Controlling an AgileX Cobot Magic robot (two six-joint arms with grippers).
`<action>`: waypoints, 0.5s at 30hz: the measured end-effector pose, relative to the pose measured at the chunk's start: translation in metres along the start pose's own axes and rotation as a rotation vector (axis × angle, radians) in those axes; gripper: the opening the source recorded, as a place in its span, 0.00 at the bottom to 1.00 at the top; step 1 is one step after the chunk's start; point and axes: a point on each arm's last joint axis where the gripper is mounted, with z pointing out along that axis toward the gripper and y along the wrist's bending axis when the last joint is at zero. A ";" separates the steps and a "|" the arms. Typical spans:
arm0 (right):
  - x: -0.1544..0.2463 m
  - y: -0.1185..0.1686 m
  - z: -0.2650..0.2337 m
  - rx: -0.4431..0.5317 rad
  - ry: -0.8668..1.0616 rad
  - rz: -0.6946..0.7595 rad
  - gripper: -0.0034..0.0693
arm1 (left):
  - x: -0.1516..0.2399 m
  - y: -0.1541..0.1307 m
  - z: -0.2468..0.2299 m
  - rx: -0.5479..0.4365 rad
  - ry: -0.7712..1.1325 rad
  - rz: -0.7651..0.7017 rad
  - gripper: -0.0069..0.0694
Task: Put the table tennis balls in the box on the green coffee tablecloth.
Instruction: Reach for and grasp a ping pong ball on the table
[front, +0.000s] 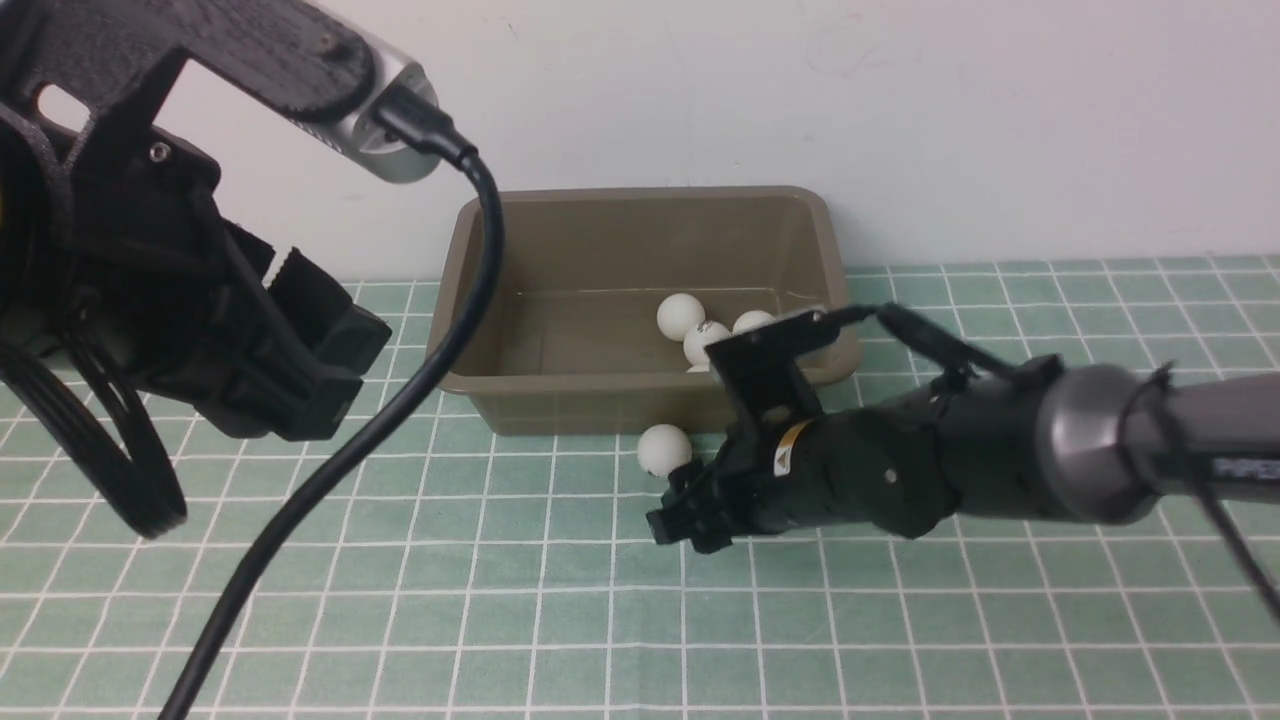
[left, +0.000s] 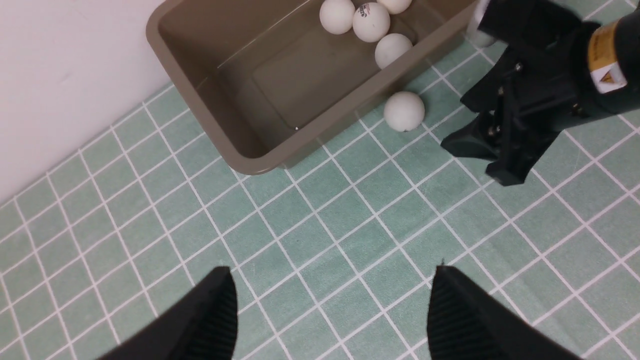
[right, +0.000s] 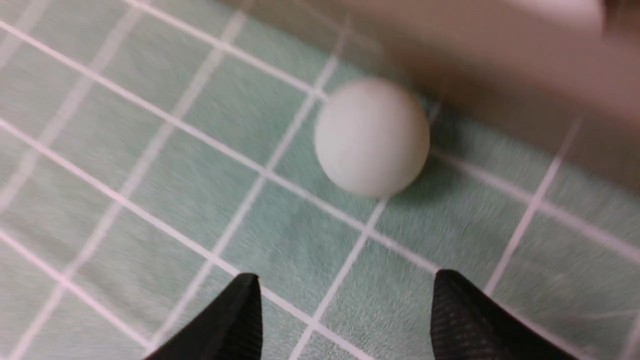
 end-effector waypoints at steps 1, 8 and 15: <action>-0.006 0.001 -0.011 -0.002 -0.016 -0.015 0.62 | 0.000 0.000 0.000 -0.003 0.000 0.002 0.69; -0.040 0.006 -0.095 -0.006 -0.127 -0.100 0.62 | 0.000 0.000 0.000 0.005 0.000 -0.003 0.69; -0.056 0.006 -0.170 0.026 -0.254 -0.168 0.62 | 0.002 -0.010 0.016 0.081 0.053 -0.040 0.69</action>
